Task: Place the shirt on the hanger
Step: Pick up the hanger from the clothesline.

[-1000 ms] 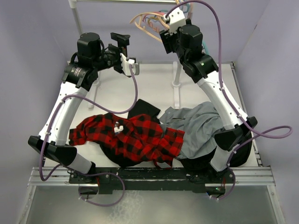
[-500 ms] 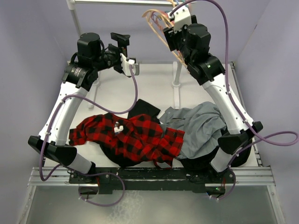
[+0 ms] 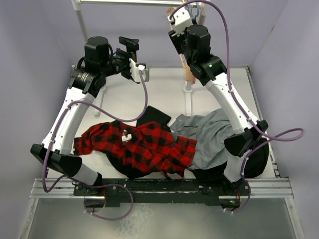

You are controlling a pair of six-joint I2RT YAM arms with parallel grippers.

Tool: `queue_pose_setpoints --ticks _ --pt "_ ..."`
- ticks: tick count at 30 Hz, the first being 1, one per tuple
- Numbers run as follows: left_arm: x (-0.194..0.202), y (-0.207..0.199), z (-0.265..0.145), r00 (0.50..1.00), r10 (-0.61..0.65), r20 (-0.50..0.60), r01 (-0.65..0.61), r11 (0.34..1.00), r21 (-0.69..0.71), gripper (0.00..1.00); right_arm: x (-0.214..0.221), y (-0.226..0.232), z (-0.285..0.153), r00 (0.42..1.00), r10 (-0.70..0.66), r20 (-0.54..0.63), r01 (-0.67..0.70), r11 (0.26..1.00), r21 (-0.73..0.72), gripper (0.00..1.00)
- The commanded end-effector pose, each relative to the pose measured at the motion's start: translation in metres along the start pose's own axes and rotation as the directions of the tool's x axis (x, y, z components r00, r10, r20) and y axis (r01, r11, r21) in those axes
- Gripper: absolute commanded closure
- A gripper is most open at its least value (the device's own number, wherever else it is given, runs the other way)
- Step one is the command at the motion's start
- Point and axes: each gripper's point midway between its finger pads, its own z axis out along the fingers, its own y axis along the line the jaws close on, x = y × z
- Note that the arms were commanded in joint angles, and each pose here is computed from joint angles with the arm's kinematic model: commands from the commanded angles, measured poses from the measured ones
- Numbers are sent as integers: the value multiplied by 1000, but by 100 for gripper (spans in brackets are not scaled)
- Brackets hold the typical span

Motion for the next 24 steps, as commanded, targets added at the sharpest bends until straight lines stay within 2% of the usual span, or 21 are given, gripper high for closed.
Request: queue_pose_setpoints --ticks 1,3,6,9,11,16,24 --pt "-6 18 -11 999 50 6 -50 997 -58 1 -22 -25 -7 999 -14 42 10 996 92 48" --pt "-5 18 -10 999 52 3 -51 997 -60 0 -19 -25 -4 999 -21 33 18 995 100 57" --pt "-4 17 -9 999 53 1 -53 997 -56 1 -18 -24 -3 999 -21 32 18 995 99 65" --pt "-4 18 -9 999 54 0 -54 997 -59 1 -20 -25 -5 999 -18 35 15 995 100 81" --pt "-4 19 -9 998 56 -2 -56 997 -62 1 -22 -27 -7 999 -14 38 10 995 100 87" --pt "-2 21 -9 998 56 -9 -56 996 -71 0 -30 -33 -19 998 2 64 -8 996 93 96" --pt "1 34 -15 998 44 -44 -49 991 -128 1 -46 -34 -34 994 8 112 -15 998 63 100"
